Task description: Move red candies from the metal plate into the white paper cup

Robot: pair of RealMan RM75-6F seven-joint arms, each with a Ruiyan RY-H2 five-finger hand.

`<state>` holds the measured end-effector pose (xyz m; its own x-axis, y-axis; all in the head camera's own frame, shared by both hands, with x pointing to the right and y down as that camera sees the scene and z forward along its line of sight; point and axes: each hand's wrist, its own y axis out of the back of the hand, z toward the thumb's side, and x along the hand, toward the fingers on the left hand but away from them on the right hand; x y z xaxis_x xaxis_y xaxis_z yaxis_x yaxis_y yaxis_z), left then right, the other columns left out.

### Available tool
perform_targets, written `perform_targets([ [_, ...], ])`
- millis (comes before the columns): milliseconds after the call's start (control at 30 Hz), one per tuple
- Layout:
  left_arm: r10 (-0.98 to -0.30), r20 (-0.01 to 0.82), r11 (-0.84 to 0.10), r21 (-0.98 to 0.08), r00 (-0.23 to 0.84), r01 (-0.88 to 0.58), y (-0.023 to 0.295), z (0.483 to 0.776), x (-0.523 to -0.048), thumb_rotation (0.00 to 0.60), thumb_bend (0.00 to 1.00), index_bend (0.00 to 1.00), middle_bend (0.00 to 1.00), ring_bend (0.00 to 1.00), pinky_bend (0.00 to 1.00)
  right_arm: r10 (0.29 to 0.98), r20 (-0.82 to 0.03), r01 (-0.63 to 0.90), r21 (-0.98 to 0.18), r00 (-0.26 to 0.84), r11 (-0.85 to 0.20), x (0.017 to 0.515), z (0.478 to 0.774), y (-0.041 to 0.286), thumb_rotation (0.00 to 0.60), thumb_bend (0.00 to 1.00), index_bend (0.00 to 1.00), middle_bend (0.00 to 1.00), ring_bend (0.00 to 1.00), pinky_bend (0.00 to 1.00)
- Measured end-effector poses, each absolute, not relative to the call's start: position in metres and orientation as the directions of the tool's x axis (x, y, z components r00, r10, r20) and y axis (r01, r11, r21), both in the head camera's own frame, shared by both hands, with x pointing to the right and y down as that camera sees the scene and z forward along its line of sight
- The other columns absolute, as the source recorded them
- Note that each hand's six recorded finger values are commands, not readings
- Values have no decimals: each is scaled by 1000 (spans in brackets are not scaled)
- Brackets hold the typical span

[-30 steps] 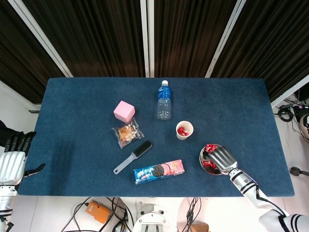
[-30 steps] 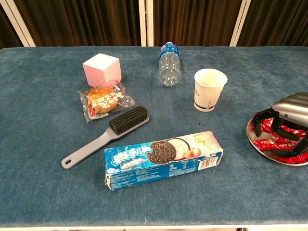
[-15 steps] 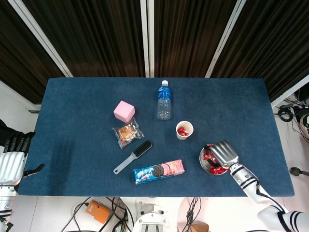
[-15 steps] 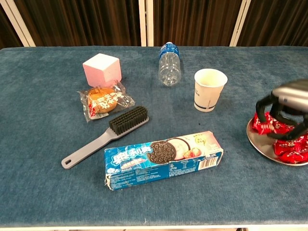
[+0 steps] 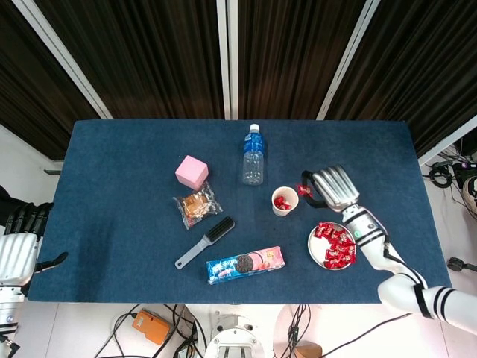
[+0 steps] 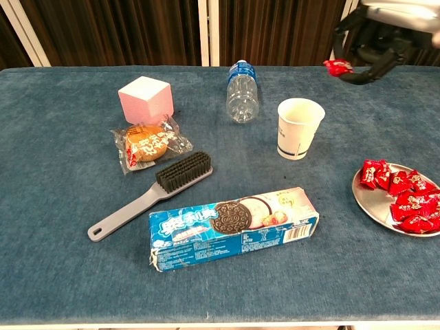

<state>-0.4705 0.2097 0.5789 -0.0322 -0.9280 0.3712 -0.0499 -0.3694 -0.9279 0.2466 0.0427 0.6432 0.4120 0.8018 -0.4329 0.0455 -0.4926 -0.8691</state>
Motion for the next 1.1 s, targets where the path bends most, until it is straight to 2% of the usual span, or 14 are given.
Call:
perform_targets([
  [167, -925, 378, -376, -925, -36, -50, 210, 581, -471, 600, 0, 72, 96, 0, 0, 767, -478, 8, -847, 427, -532, 218, 665, 35, 600, 549, 598, 906, 1000, 1000],
  [400, -926, 374, -373, -927, -41, -45, 209, 580, -474, 600, 0, 72, 95, 0, 0, 730, -522, -33, -822, 441, -568, 200, 686, 40, 600, 549, 544, 906, 1000, 1000],
  [600, -926, 374, -371, -927, -50, -47, 211, 579, -477, 600, 0, 72, 96, 0, 0, 716, -538, -67, -817, 445, -573, 203, 690, 47, 600, 549, 404, 906, 1000, 1000],
  [700, -926, 374, -372, -927, -48, -49, 211, 580, -476, 600, 0, 72, 96, 0, 0, 725, -530, -62, -823, 440, -564, 208, 686, 47, 600, 548, 374, 906, 1000, 1000],
  [900, -929, 368, -366, -929, -36, -51, 210, 579, -474, 600, 0, 72, 96, 0, 0, 762, -487, -27, -849, 427, -528, 227, 666, 49, 600, 548, 422, 906, 1000, 1000],
  [1100, -928, 371, -369, -928, -30, -56, 211, 581, -472, 600, 0, 72, 95, 0, 0, 781, -490, -59, -859, 387, -509, 273, 649, 79, 600, 477, 487, 906, 1000, 1000],
])
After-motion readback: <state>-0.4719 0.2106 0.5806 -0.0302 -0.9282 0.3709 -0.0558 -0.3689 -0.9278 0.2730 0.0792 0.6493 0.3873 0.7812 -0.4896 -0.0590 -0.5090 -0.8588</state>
